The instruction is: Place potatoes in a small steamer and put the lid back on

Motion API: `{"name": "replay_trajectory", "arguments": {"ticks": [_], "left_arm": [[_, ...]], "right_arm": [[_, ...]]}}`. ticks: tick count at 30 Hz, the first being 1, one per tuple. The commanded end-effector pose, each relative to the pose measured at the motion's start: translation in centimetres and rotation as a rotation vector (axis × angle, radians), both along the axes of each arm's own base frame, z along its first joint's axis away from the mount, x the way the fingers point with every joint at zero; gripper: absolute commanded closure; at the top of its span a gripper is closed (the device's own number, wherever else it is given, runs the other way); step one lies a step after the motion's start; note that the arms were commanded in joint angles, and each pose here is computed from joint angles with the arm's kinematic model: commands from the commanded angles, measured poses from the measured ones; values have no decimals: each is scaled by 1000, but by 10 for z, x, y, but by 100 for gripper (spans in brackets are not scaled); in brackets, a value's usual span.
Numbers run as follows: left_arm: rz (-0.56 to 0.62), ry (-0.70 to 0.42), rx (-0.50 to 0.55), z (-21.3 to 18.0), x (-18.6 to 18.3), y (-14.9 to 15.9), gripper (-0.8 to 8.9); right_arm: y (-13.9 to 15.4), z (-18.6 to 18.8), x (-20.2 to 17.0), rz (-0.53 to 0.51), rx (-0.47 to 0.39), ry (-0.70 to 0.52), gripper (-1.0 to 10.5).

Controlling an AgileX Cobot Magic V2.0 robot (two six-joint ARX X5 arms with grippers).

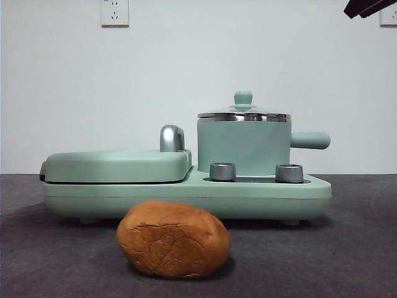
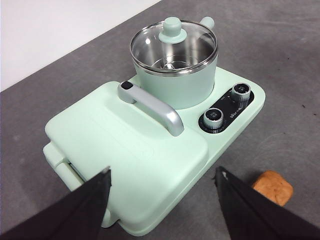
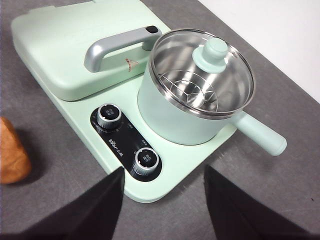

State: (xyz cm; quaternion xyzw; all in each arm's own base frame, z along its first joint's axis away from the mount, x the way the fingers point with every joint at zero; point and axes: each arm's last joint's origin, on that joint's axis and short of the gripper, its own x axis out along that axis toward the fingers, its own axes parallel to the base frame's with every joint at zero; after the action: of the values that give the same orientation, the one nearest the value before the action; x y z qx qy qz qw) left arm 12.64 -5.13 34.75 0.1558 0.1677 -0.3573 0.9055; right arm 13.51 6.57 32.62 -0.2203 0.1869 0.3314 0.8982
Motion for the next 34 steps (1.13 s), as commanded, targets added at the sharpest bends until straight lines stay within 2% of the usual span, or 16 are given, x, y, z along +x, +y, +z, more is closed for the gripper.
{"name": "replay_trajectory", "arguments": {"ticks": [1,7,17,26,34], "left_arm": [[5,-17,-21,6,1,-1,474],[24,-89,-136,15,23,-11,474],[-54,-127,-274,-3,103,-67,474],[-130,-57,-247,-17,171,-130,474],[-197,-82,-197,-37,217,-177,475]], "right_arm": [[1,7,0,4,11,-25,687],[1,7,0,-4,26,-17,687],[2,10,1,-14,54,-28,686],[2,10,2,-16,63,-33,686],[2,10,2,-16,63,-34,687]]}}
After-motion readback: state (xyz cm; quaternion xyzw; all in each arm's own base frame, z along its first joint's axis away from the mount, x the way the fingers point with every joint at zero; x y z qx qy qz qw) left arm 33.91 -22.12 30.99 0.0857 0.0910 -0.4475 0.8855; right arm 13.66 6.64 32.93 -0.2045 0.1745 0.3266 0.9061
